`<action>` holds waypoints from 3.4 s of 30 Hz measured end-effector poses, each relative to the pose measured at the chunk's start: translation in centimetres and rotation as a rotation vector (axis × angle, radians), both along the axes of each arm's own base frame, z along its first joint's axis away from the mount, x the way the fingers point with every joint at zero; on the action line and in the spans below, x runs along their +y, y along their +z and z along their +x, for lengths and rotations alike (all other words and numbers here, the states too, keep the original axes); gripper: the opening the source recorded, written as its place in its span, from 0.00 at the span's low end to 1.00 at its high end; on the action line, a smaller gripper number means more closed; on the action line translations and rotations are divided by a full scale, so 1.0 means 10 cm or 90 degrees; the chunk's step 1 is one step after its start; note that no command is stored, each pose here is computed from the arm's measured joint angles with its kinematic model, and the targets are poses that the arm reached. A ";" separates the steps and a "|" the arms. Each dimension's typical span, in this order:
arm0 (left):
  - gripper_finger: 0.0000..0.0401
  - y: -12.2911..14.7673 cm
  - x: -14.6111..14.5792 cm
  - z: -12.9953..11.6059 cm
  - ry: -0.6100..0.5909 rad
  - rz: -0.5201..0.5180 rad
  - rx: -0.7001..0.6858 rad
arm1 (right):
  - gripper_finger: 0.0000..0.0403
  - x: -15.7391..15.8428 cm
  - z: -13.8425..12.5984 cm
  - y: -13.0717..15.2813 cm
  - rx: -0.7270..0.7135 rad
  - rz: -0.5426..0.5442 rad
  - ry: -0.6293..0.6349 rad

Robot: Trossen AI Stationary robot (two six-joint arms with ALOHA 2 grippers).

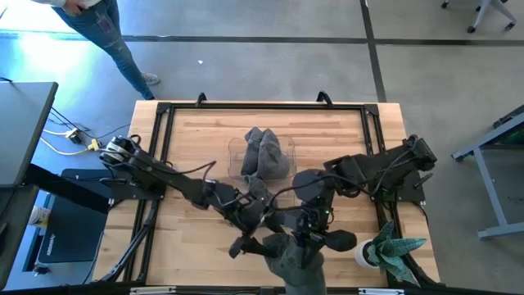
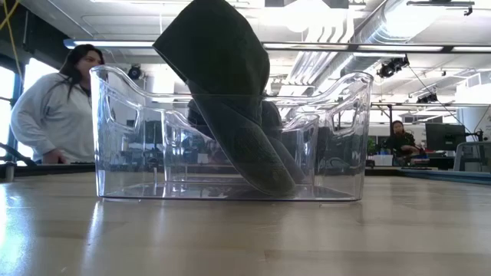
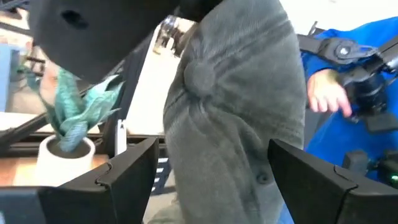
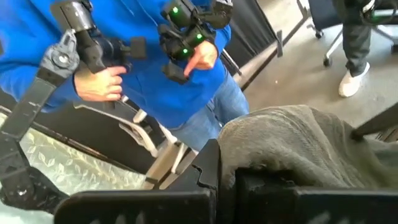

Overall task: Pick & Place hat
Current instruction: Put the black cap into the bottom transparent bin

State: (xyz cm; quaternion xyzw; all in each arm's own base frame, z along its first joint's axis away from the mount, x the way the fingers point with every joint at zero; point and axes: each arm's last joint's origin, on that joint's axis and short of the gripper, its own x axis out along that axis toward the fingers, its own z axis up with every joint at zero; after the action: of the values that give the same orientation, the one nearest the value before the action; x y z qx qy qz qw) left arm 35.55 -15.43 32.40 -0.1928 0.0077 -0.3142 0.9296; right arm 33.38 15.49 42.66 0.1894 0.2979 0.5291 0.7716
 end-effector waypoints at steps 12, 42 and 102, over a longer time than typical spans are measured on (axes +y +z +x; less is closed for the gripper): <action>0.72 -0.08 -0.08 0.11 -0.073 -0.055 -0.104 | 0.00 0.00 -0.11 0.03 0.005 -0.036 -0.035; 0.01 0.49 -0.16 0.13 -0.220 -0.024 -0.115 | 0.11 0.18 -0.58 0.21 0.085 -0.090 -0.213; 0.40 0.71 0.04 0.10 -0.216 0.061 0.006 | 0.01 -0.02 -0.59 0.34 0.008 -0.086 -0.227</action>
State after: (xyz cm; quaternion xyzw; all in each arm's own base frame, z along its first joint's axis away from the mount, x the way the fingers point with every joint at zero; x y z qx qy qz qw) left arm 36.54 -15.02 39.54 -0.1456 0.0591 -0.4648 0.8714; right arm 27.49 15.30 46.04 0.1906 0.2993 0.3613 0.8623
